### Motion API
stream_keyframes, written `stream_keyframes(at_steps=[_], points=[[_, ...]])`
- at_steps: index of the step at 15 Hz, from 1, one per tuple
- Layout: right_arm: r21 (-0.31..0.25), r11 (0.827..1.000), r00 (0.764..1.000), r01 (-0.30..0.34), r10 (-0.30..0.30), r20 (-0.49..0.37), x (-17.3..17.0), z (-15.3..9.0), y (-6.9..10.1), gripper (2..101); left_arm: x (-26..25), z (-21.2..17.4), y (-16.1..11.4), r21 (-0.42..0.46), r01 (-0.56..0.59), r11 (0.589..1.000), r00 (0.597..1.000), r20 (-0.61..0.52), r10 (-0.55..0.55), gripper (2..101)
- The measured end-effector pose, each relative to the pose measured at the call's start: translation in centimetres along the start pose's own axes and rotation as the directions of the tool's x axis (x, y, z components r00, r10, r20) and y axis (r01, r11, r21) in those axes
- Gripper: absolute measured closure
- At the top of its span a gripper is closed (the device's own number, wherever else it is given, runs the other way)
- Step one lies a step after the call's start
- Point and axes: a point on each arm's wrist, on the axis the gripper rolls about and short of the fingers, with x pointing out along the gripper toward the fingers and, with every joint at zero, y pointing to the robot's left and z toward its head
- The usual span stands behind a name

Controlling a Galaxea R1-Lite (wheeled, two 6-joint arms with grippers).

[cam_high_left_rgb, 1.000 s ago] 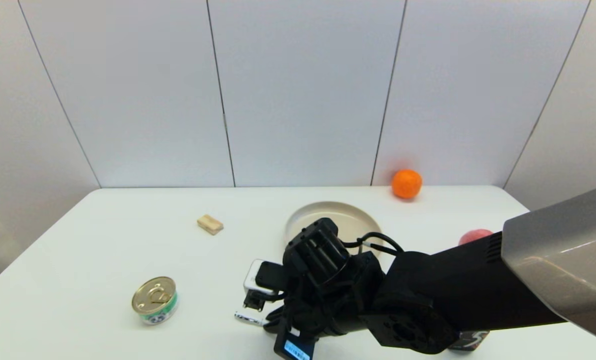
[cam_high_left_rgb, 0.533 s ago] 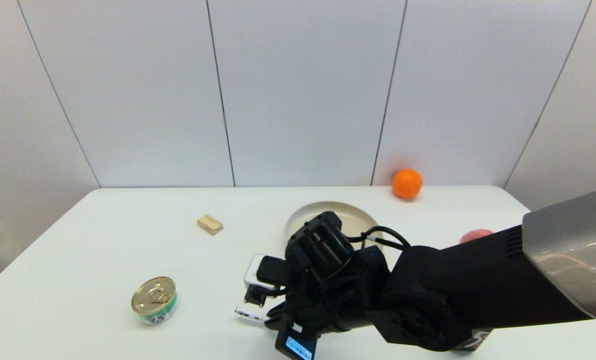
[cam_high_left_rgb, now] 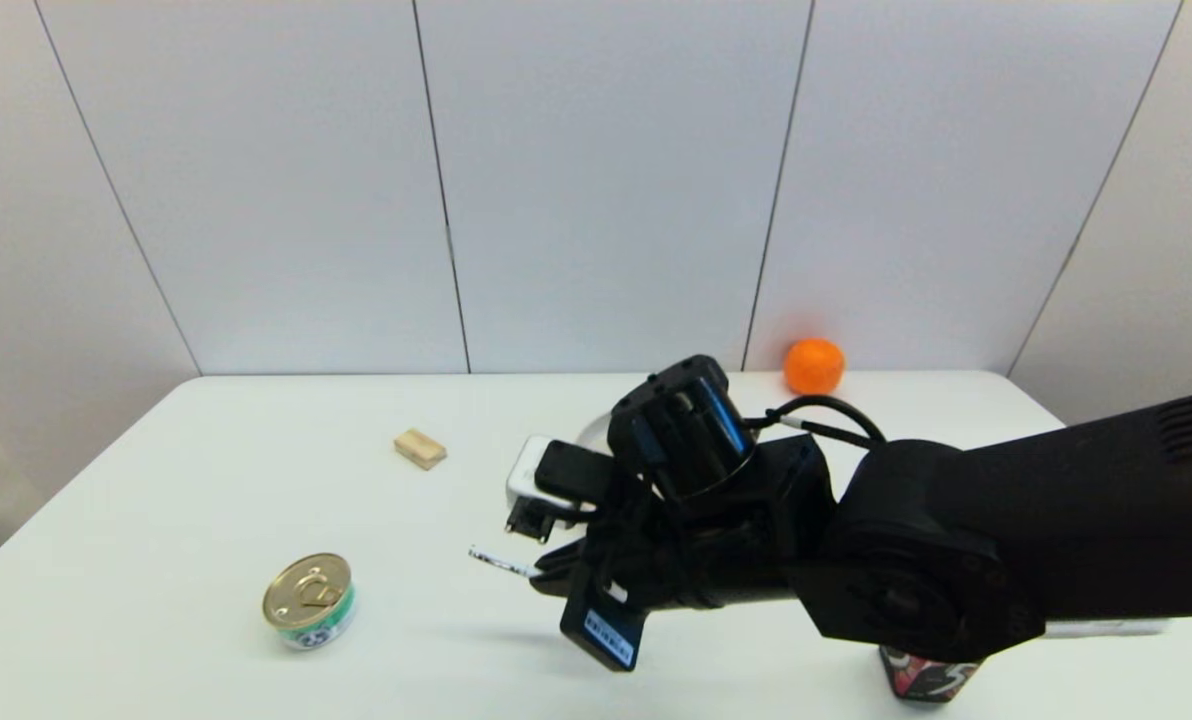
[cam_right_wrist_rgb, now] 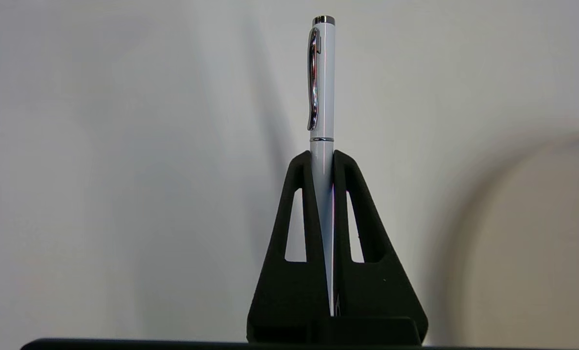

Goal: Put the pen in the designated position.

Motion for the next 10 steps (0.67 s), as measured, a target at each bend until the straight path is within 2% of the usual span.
stream_keyframes(at_steps=[5, 7, 10], points=[[0.052, 0.989, 0.988, 0.141, -0.144, 0.062, -2.6, 0.7, -4.9, 96.3, 0.0, 0.0, 0.0, 0.0, 0.0, 1.0, 1.0, -0.001, 0.0, 5.3], [0.087, 0.974, 0.974, 0.21, -0.216, 0.064, -3.7, 0.1, -7.6, 96.3, 0.0, 0.0, 0.0, 0.0, 0.0, 1.0, 1.0, 0.0, 0.0, 5.3], [0.134, 0.94, 0.946, 0.313, -0.321, 0.046, -5.6, -1.2, -11.9, 96.3, 0.0, 0.0, 0.0, 0.0, 0.0, 1.0, 1.0, -0.001, 0.0, 5.3]])
